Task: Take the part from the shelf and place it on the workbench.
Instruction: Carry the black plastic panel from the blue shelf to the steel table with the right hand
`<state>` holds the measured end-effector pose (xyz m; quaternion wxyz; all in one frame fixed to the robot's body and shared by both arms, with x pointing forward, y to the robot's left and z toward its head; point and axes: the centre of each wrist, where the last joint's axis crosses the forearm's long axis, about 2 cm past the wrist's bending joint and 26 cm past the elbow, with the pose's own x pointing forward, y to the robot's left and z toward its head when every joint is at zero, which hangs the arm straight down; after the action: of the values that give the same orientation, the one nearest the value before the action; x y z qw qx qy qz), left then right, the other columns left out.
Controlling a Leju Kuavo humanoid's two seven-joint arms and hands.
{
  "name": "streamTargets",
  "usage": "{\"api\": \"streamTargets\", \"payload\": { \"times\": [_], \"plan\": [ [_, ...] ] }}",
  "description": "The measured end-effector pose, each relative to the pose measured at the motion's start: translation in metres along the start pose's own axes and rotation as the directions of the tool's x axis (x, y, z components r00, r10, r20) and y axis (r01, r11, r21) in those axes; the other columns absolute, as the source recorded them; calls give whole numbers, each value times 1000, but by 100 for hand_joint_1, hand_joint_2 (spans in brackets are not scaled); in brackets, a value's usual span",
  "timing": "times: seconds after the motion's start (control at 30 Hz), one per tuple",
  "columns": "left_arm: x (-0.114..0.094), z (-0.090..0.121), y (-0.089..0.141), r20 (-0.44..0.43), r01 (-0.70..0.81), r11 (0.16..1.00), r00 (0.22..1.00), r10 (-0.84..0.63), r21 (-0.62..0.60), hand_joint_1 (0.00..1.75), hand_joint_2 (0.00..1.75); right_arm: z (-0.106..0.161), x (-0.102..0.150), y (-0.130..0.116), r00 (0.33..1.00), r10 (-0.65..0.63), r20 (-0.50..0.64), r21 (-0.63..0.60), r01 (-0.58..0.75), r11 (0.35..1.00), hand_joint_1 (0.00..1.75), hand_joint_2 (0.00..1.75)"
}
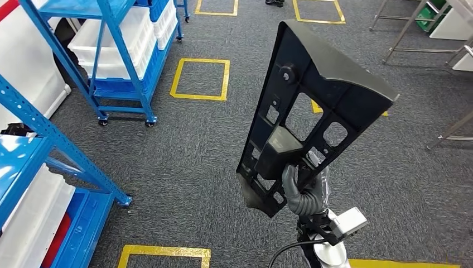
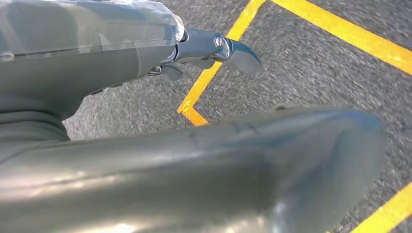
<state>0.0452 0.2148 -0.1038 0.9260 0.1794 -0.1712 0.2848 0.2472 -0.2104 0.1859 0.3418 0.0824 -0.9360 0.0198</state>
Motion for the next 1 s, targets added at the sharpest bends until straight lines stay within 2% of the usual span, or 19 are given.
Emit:
{"api": "streamTargets", "payload": {
  "times": [0.2, 0.73, 1.0],
  "plan": [
    [1, 1, -2, 27, 20, 1000, 999, -20, 19, 0, 0, -7, -3, 4, 1000, 9, 2, 0, -9, 1000, 175, 175],
    [-5, -1, 8, 58, 66, 997, 996, -68, 37, 0, 0, 13, 0, 2, 998, 50, -39, -23, -51, 998, 175, 175],
    [-7, -1, 10, 96, 78, 997, 992, -80, 27, 0, 0, 21, 2, -11, 995, 88, -50, -40, -90, 995, 175, 175]
  ]
}}
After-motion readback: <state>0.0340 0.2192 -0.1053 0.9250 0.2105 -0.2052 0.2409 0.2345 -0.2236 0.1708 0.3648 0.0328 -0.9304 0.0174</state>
